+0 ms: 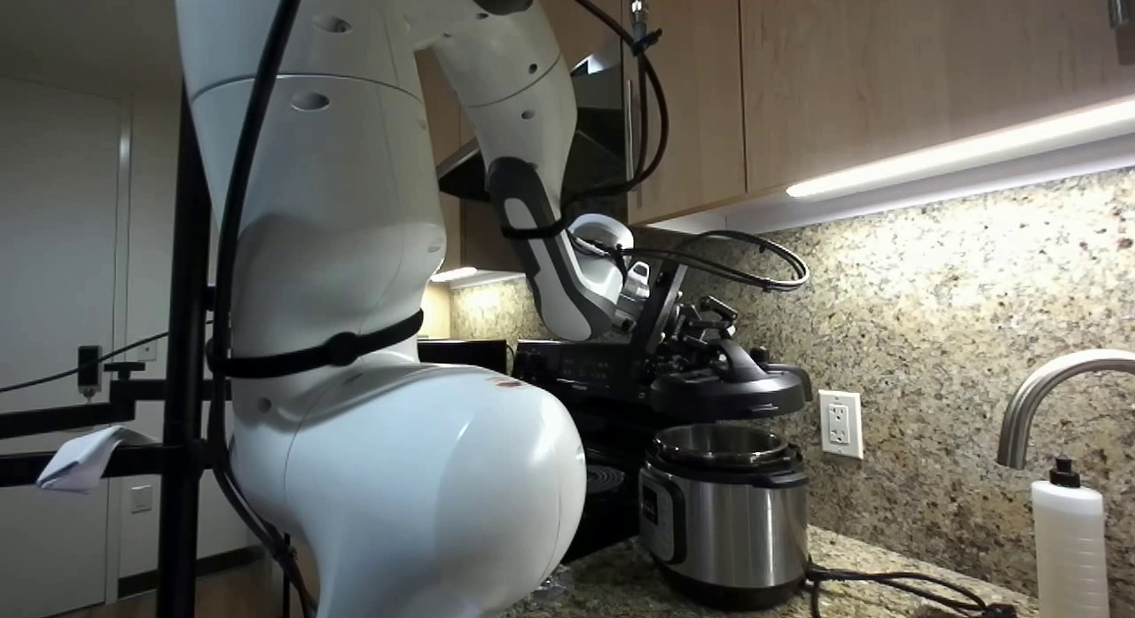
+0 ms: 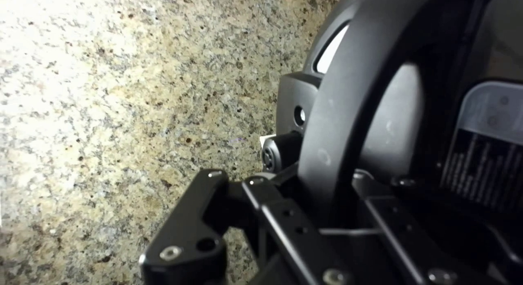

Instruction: Uncover the cooker and put the lid on the counter

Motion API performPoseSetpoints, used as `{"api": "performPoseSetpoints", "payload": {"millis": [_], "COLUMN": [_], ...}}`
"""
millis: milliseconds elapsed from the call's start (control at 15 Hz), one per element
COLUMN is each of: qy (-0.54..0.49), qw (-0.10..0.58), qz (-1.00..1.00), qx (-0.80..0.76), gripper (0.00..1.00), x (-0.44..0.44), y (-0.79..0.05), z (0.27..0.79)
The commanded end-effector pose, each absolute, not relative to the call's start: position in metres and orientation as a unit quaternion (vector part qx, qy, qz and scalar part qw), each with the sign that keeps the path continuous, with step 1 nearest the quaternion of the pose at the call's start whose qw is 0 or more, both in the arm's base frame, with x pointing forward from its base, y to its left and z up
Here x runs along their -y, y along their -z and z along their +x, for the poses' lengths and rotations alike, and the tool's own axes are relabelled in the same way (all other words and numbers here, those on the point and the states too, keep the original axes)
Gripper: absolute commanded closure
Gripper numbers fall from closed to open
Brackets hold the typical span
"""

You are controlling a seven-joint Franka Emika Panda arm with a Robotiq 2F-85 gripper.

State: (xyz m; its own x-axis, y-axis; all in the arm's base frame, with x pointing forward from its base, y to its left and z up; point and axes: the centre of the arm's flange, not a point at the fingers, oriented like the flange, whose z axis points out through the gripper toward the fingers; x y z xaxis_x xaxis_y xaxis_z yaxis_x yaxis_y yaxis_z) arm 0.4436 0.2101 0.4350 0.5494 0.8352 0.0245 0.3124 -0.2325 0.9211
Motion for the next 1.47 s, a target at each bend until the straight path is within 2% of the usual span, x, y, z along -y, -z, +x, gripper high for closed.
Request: {"api": "performPoseSetpoints", "payload": {"millis": [0,733,1400], "qy": [-0.254,-0.198,-0.167], "qw": [0.512,0.536,0.564], "qz": [0.74,0.779,0.79], "qx": [-0.354,-0.256,-0.174], "gripper": [0.99,0.99,0.99], "x": [-0.184,-0.082,-0.003], "y": [-0.462,-0.473,-0.495], "z": [0.447,0.459,0.433]}}
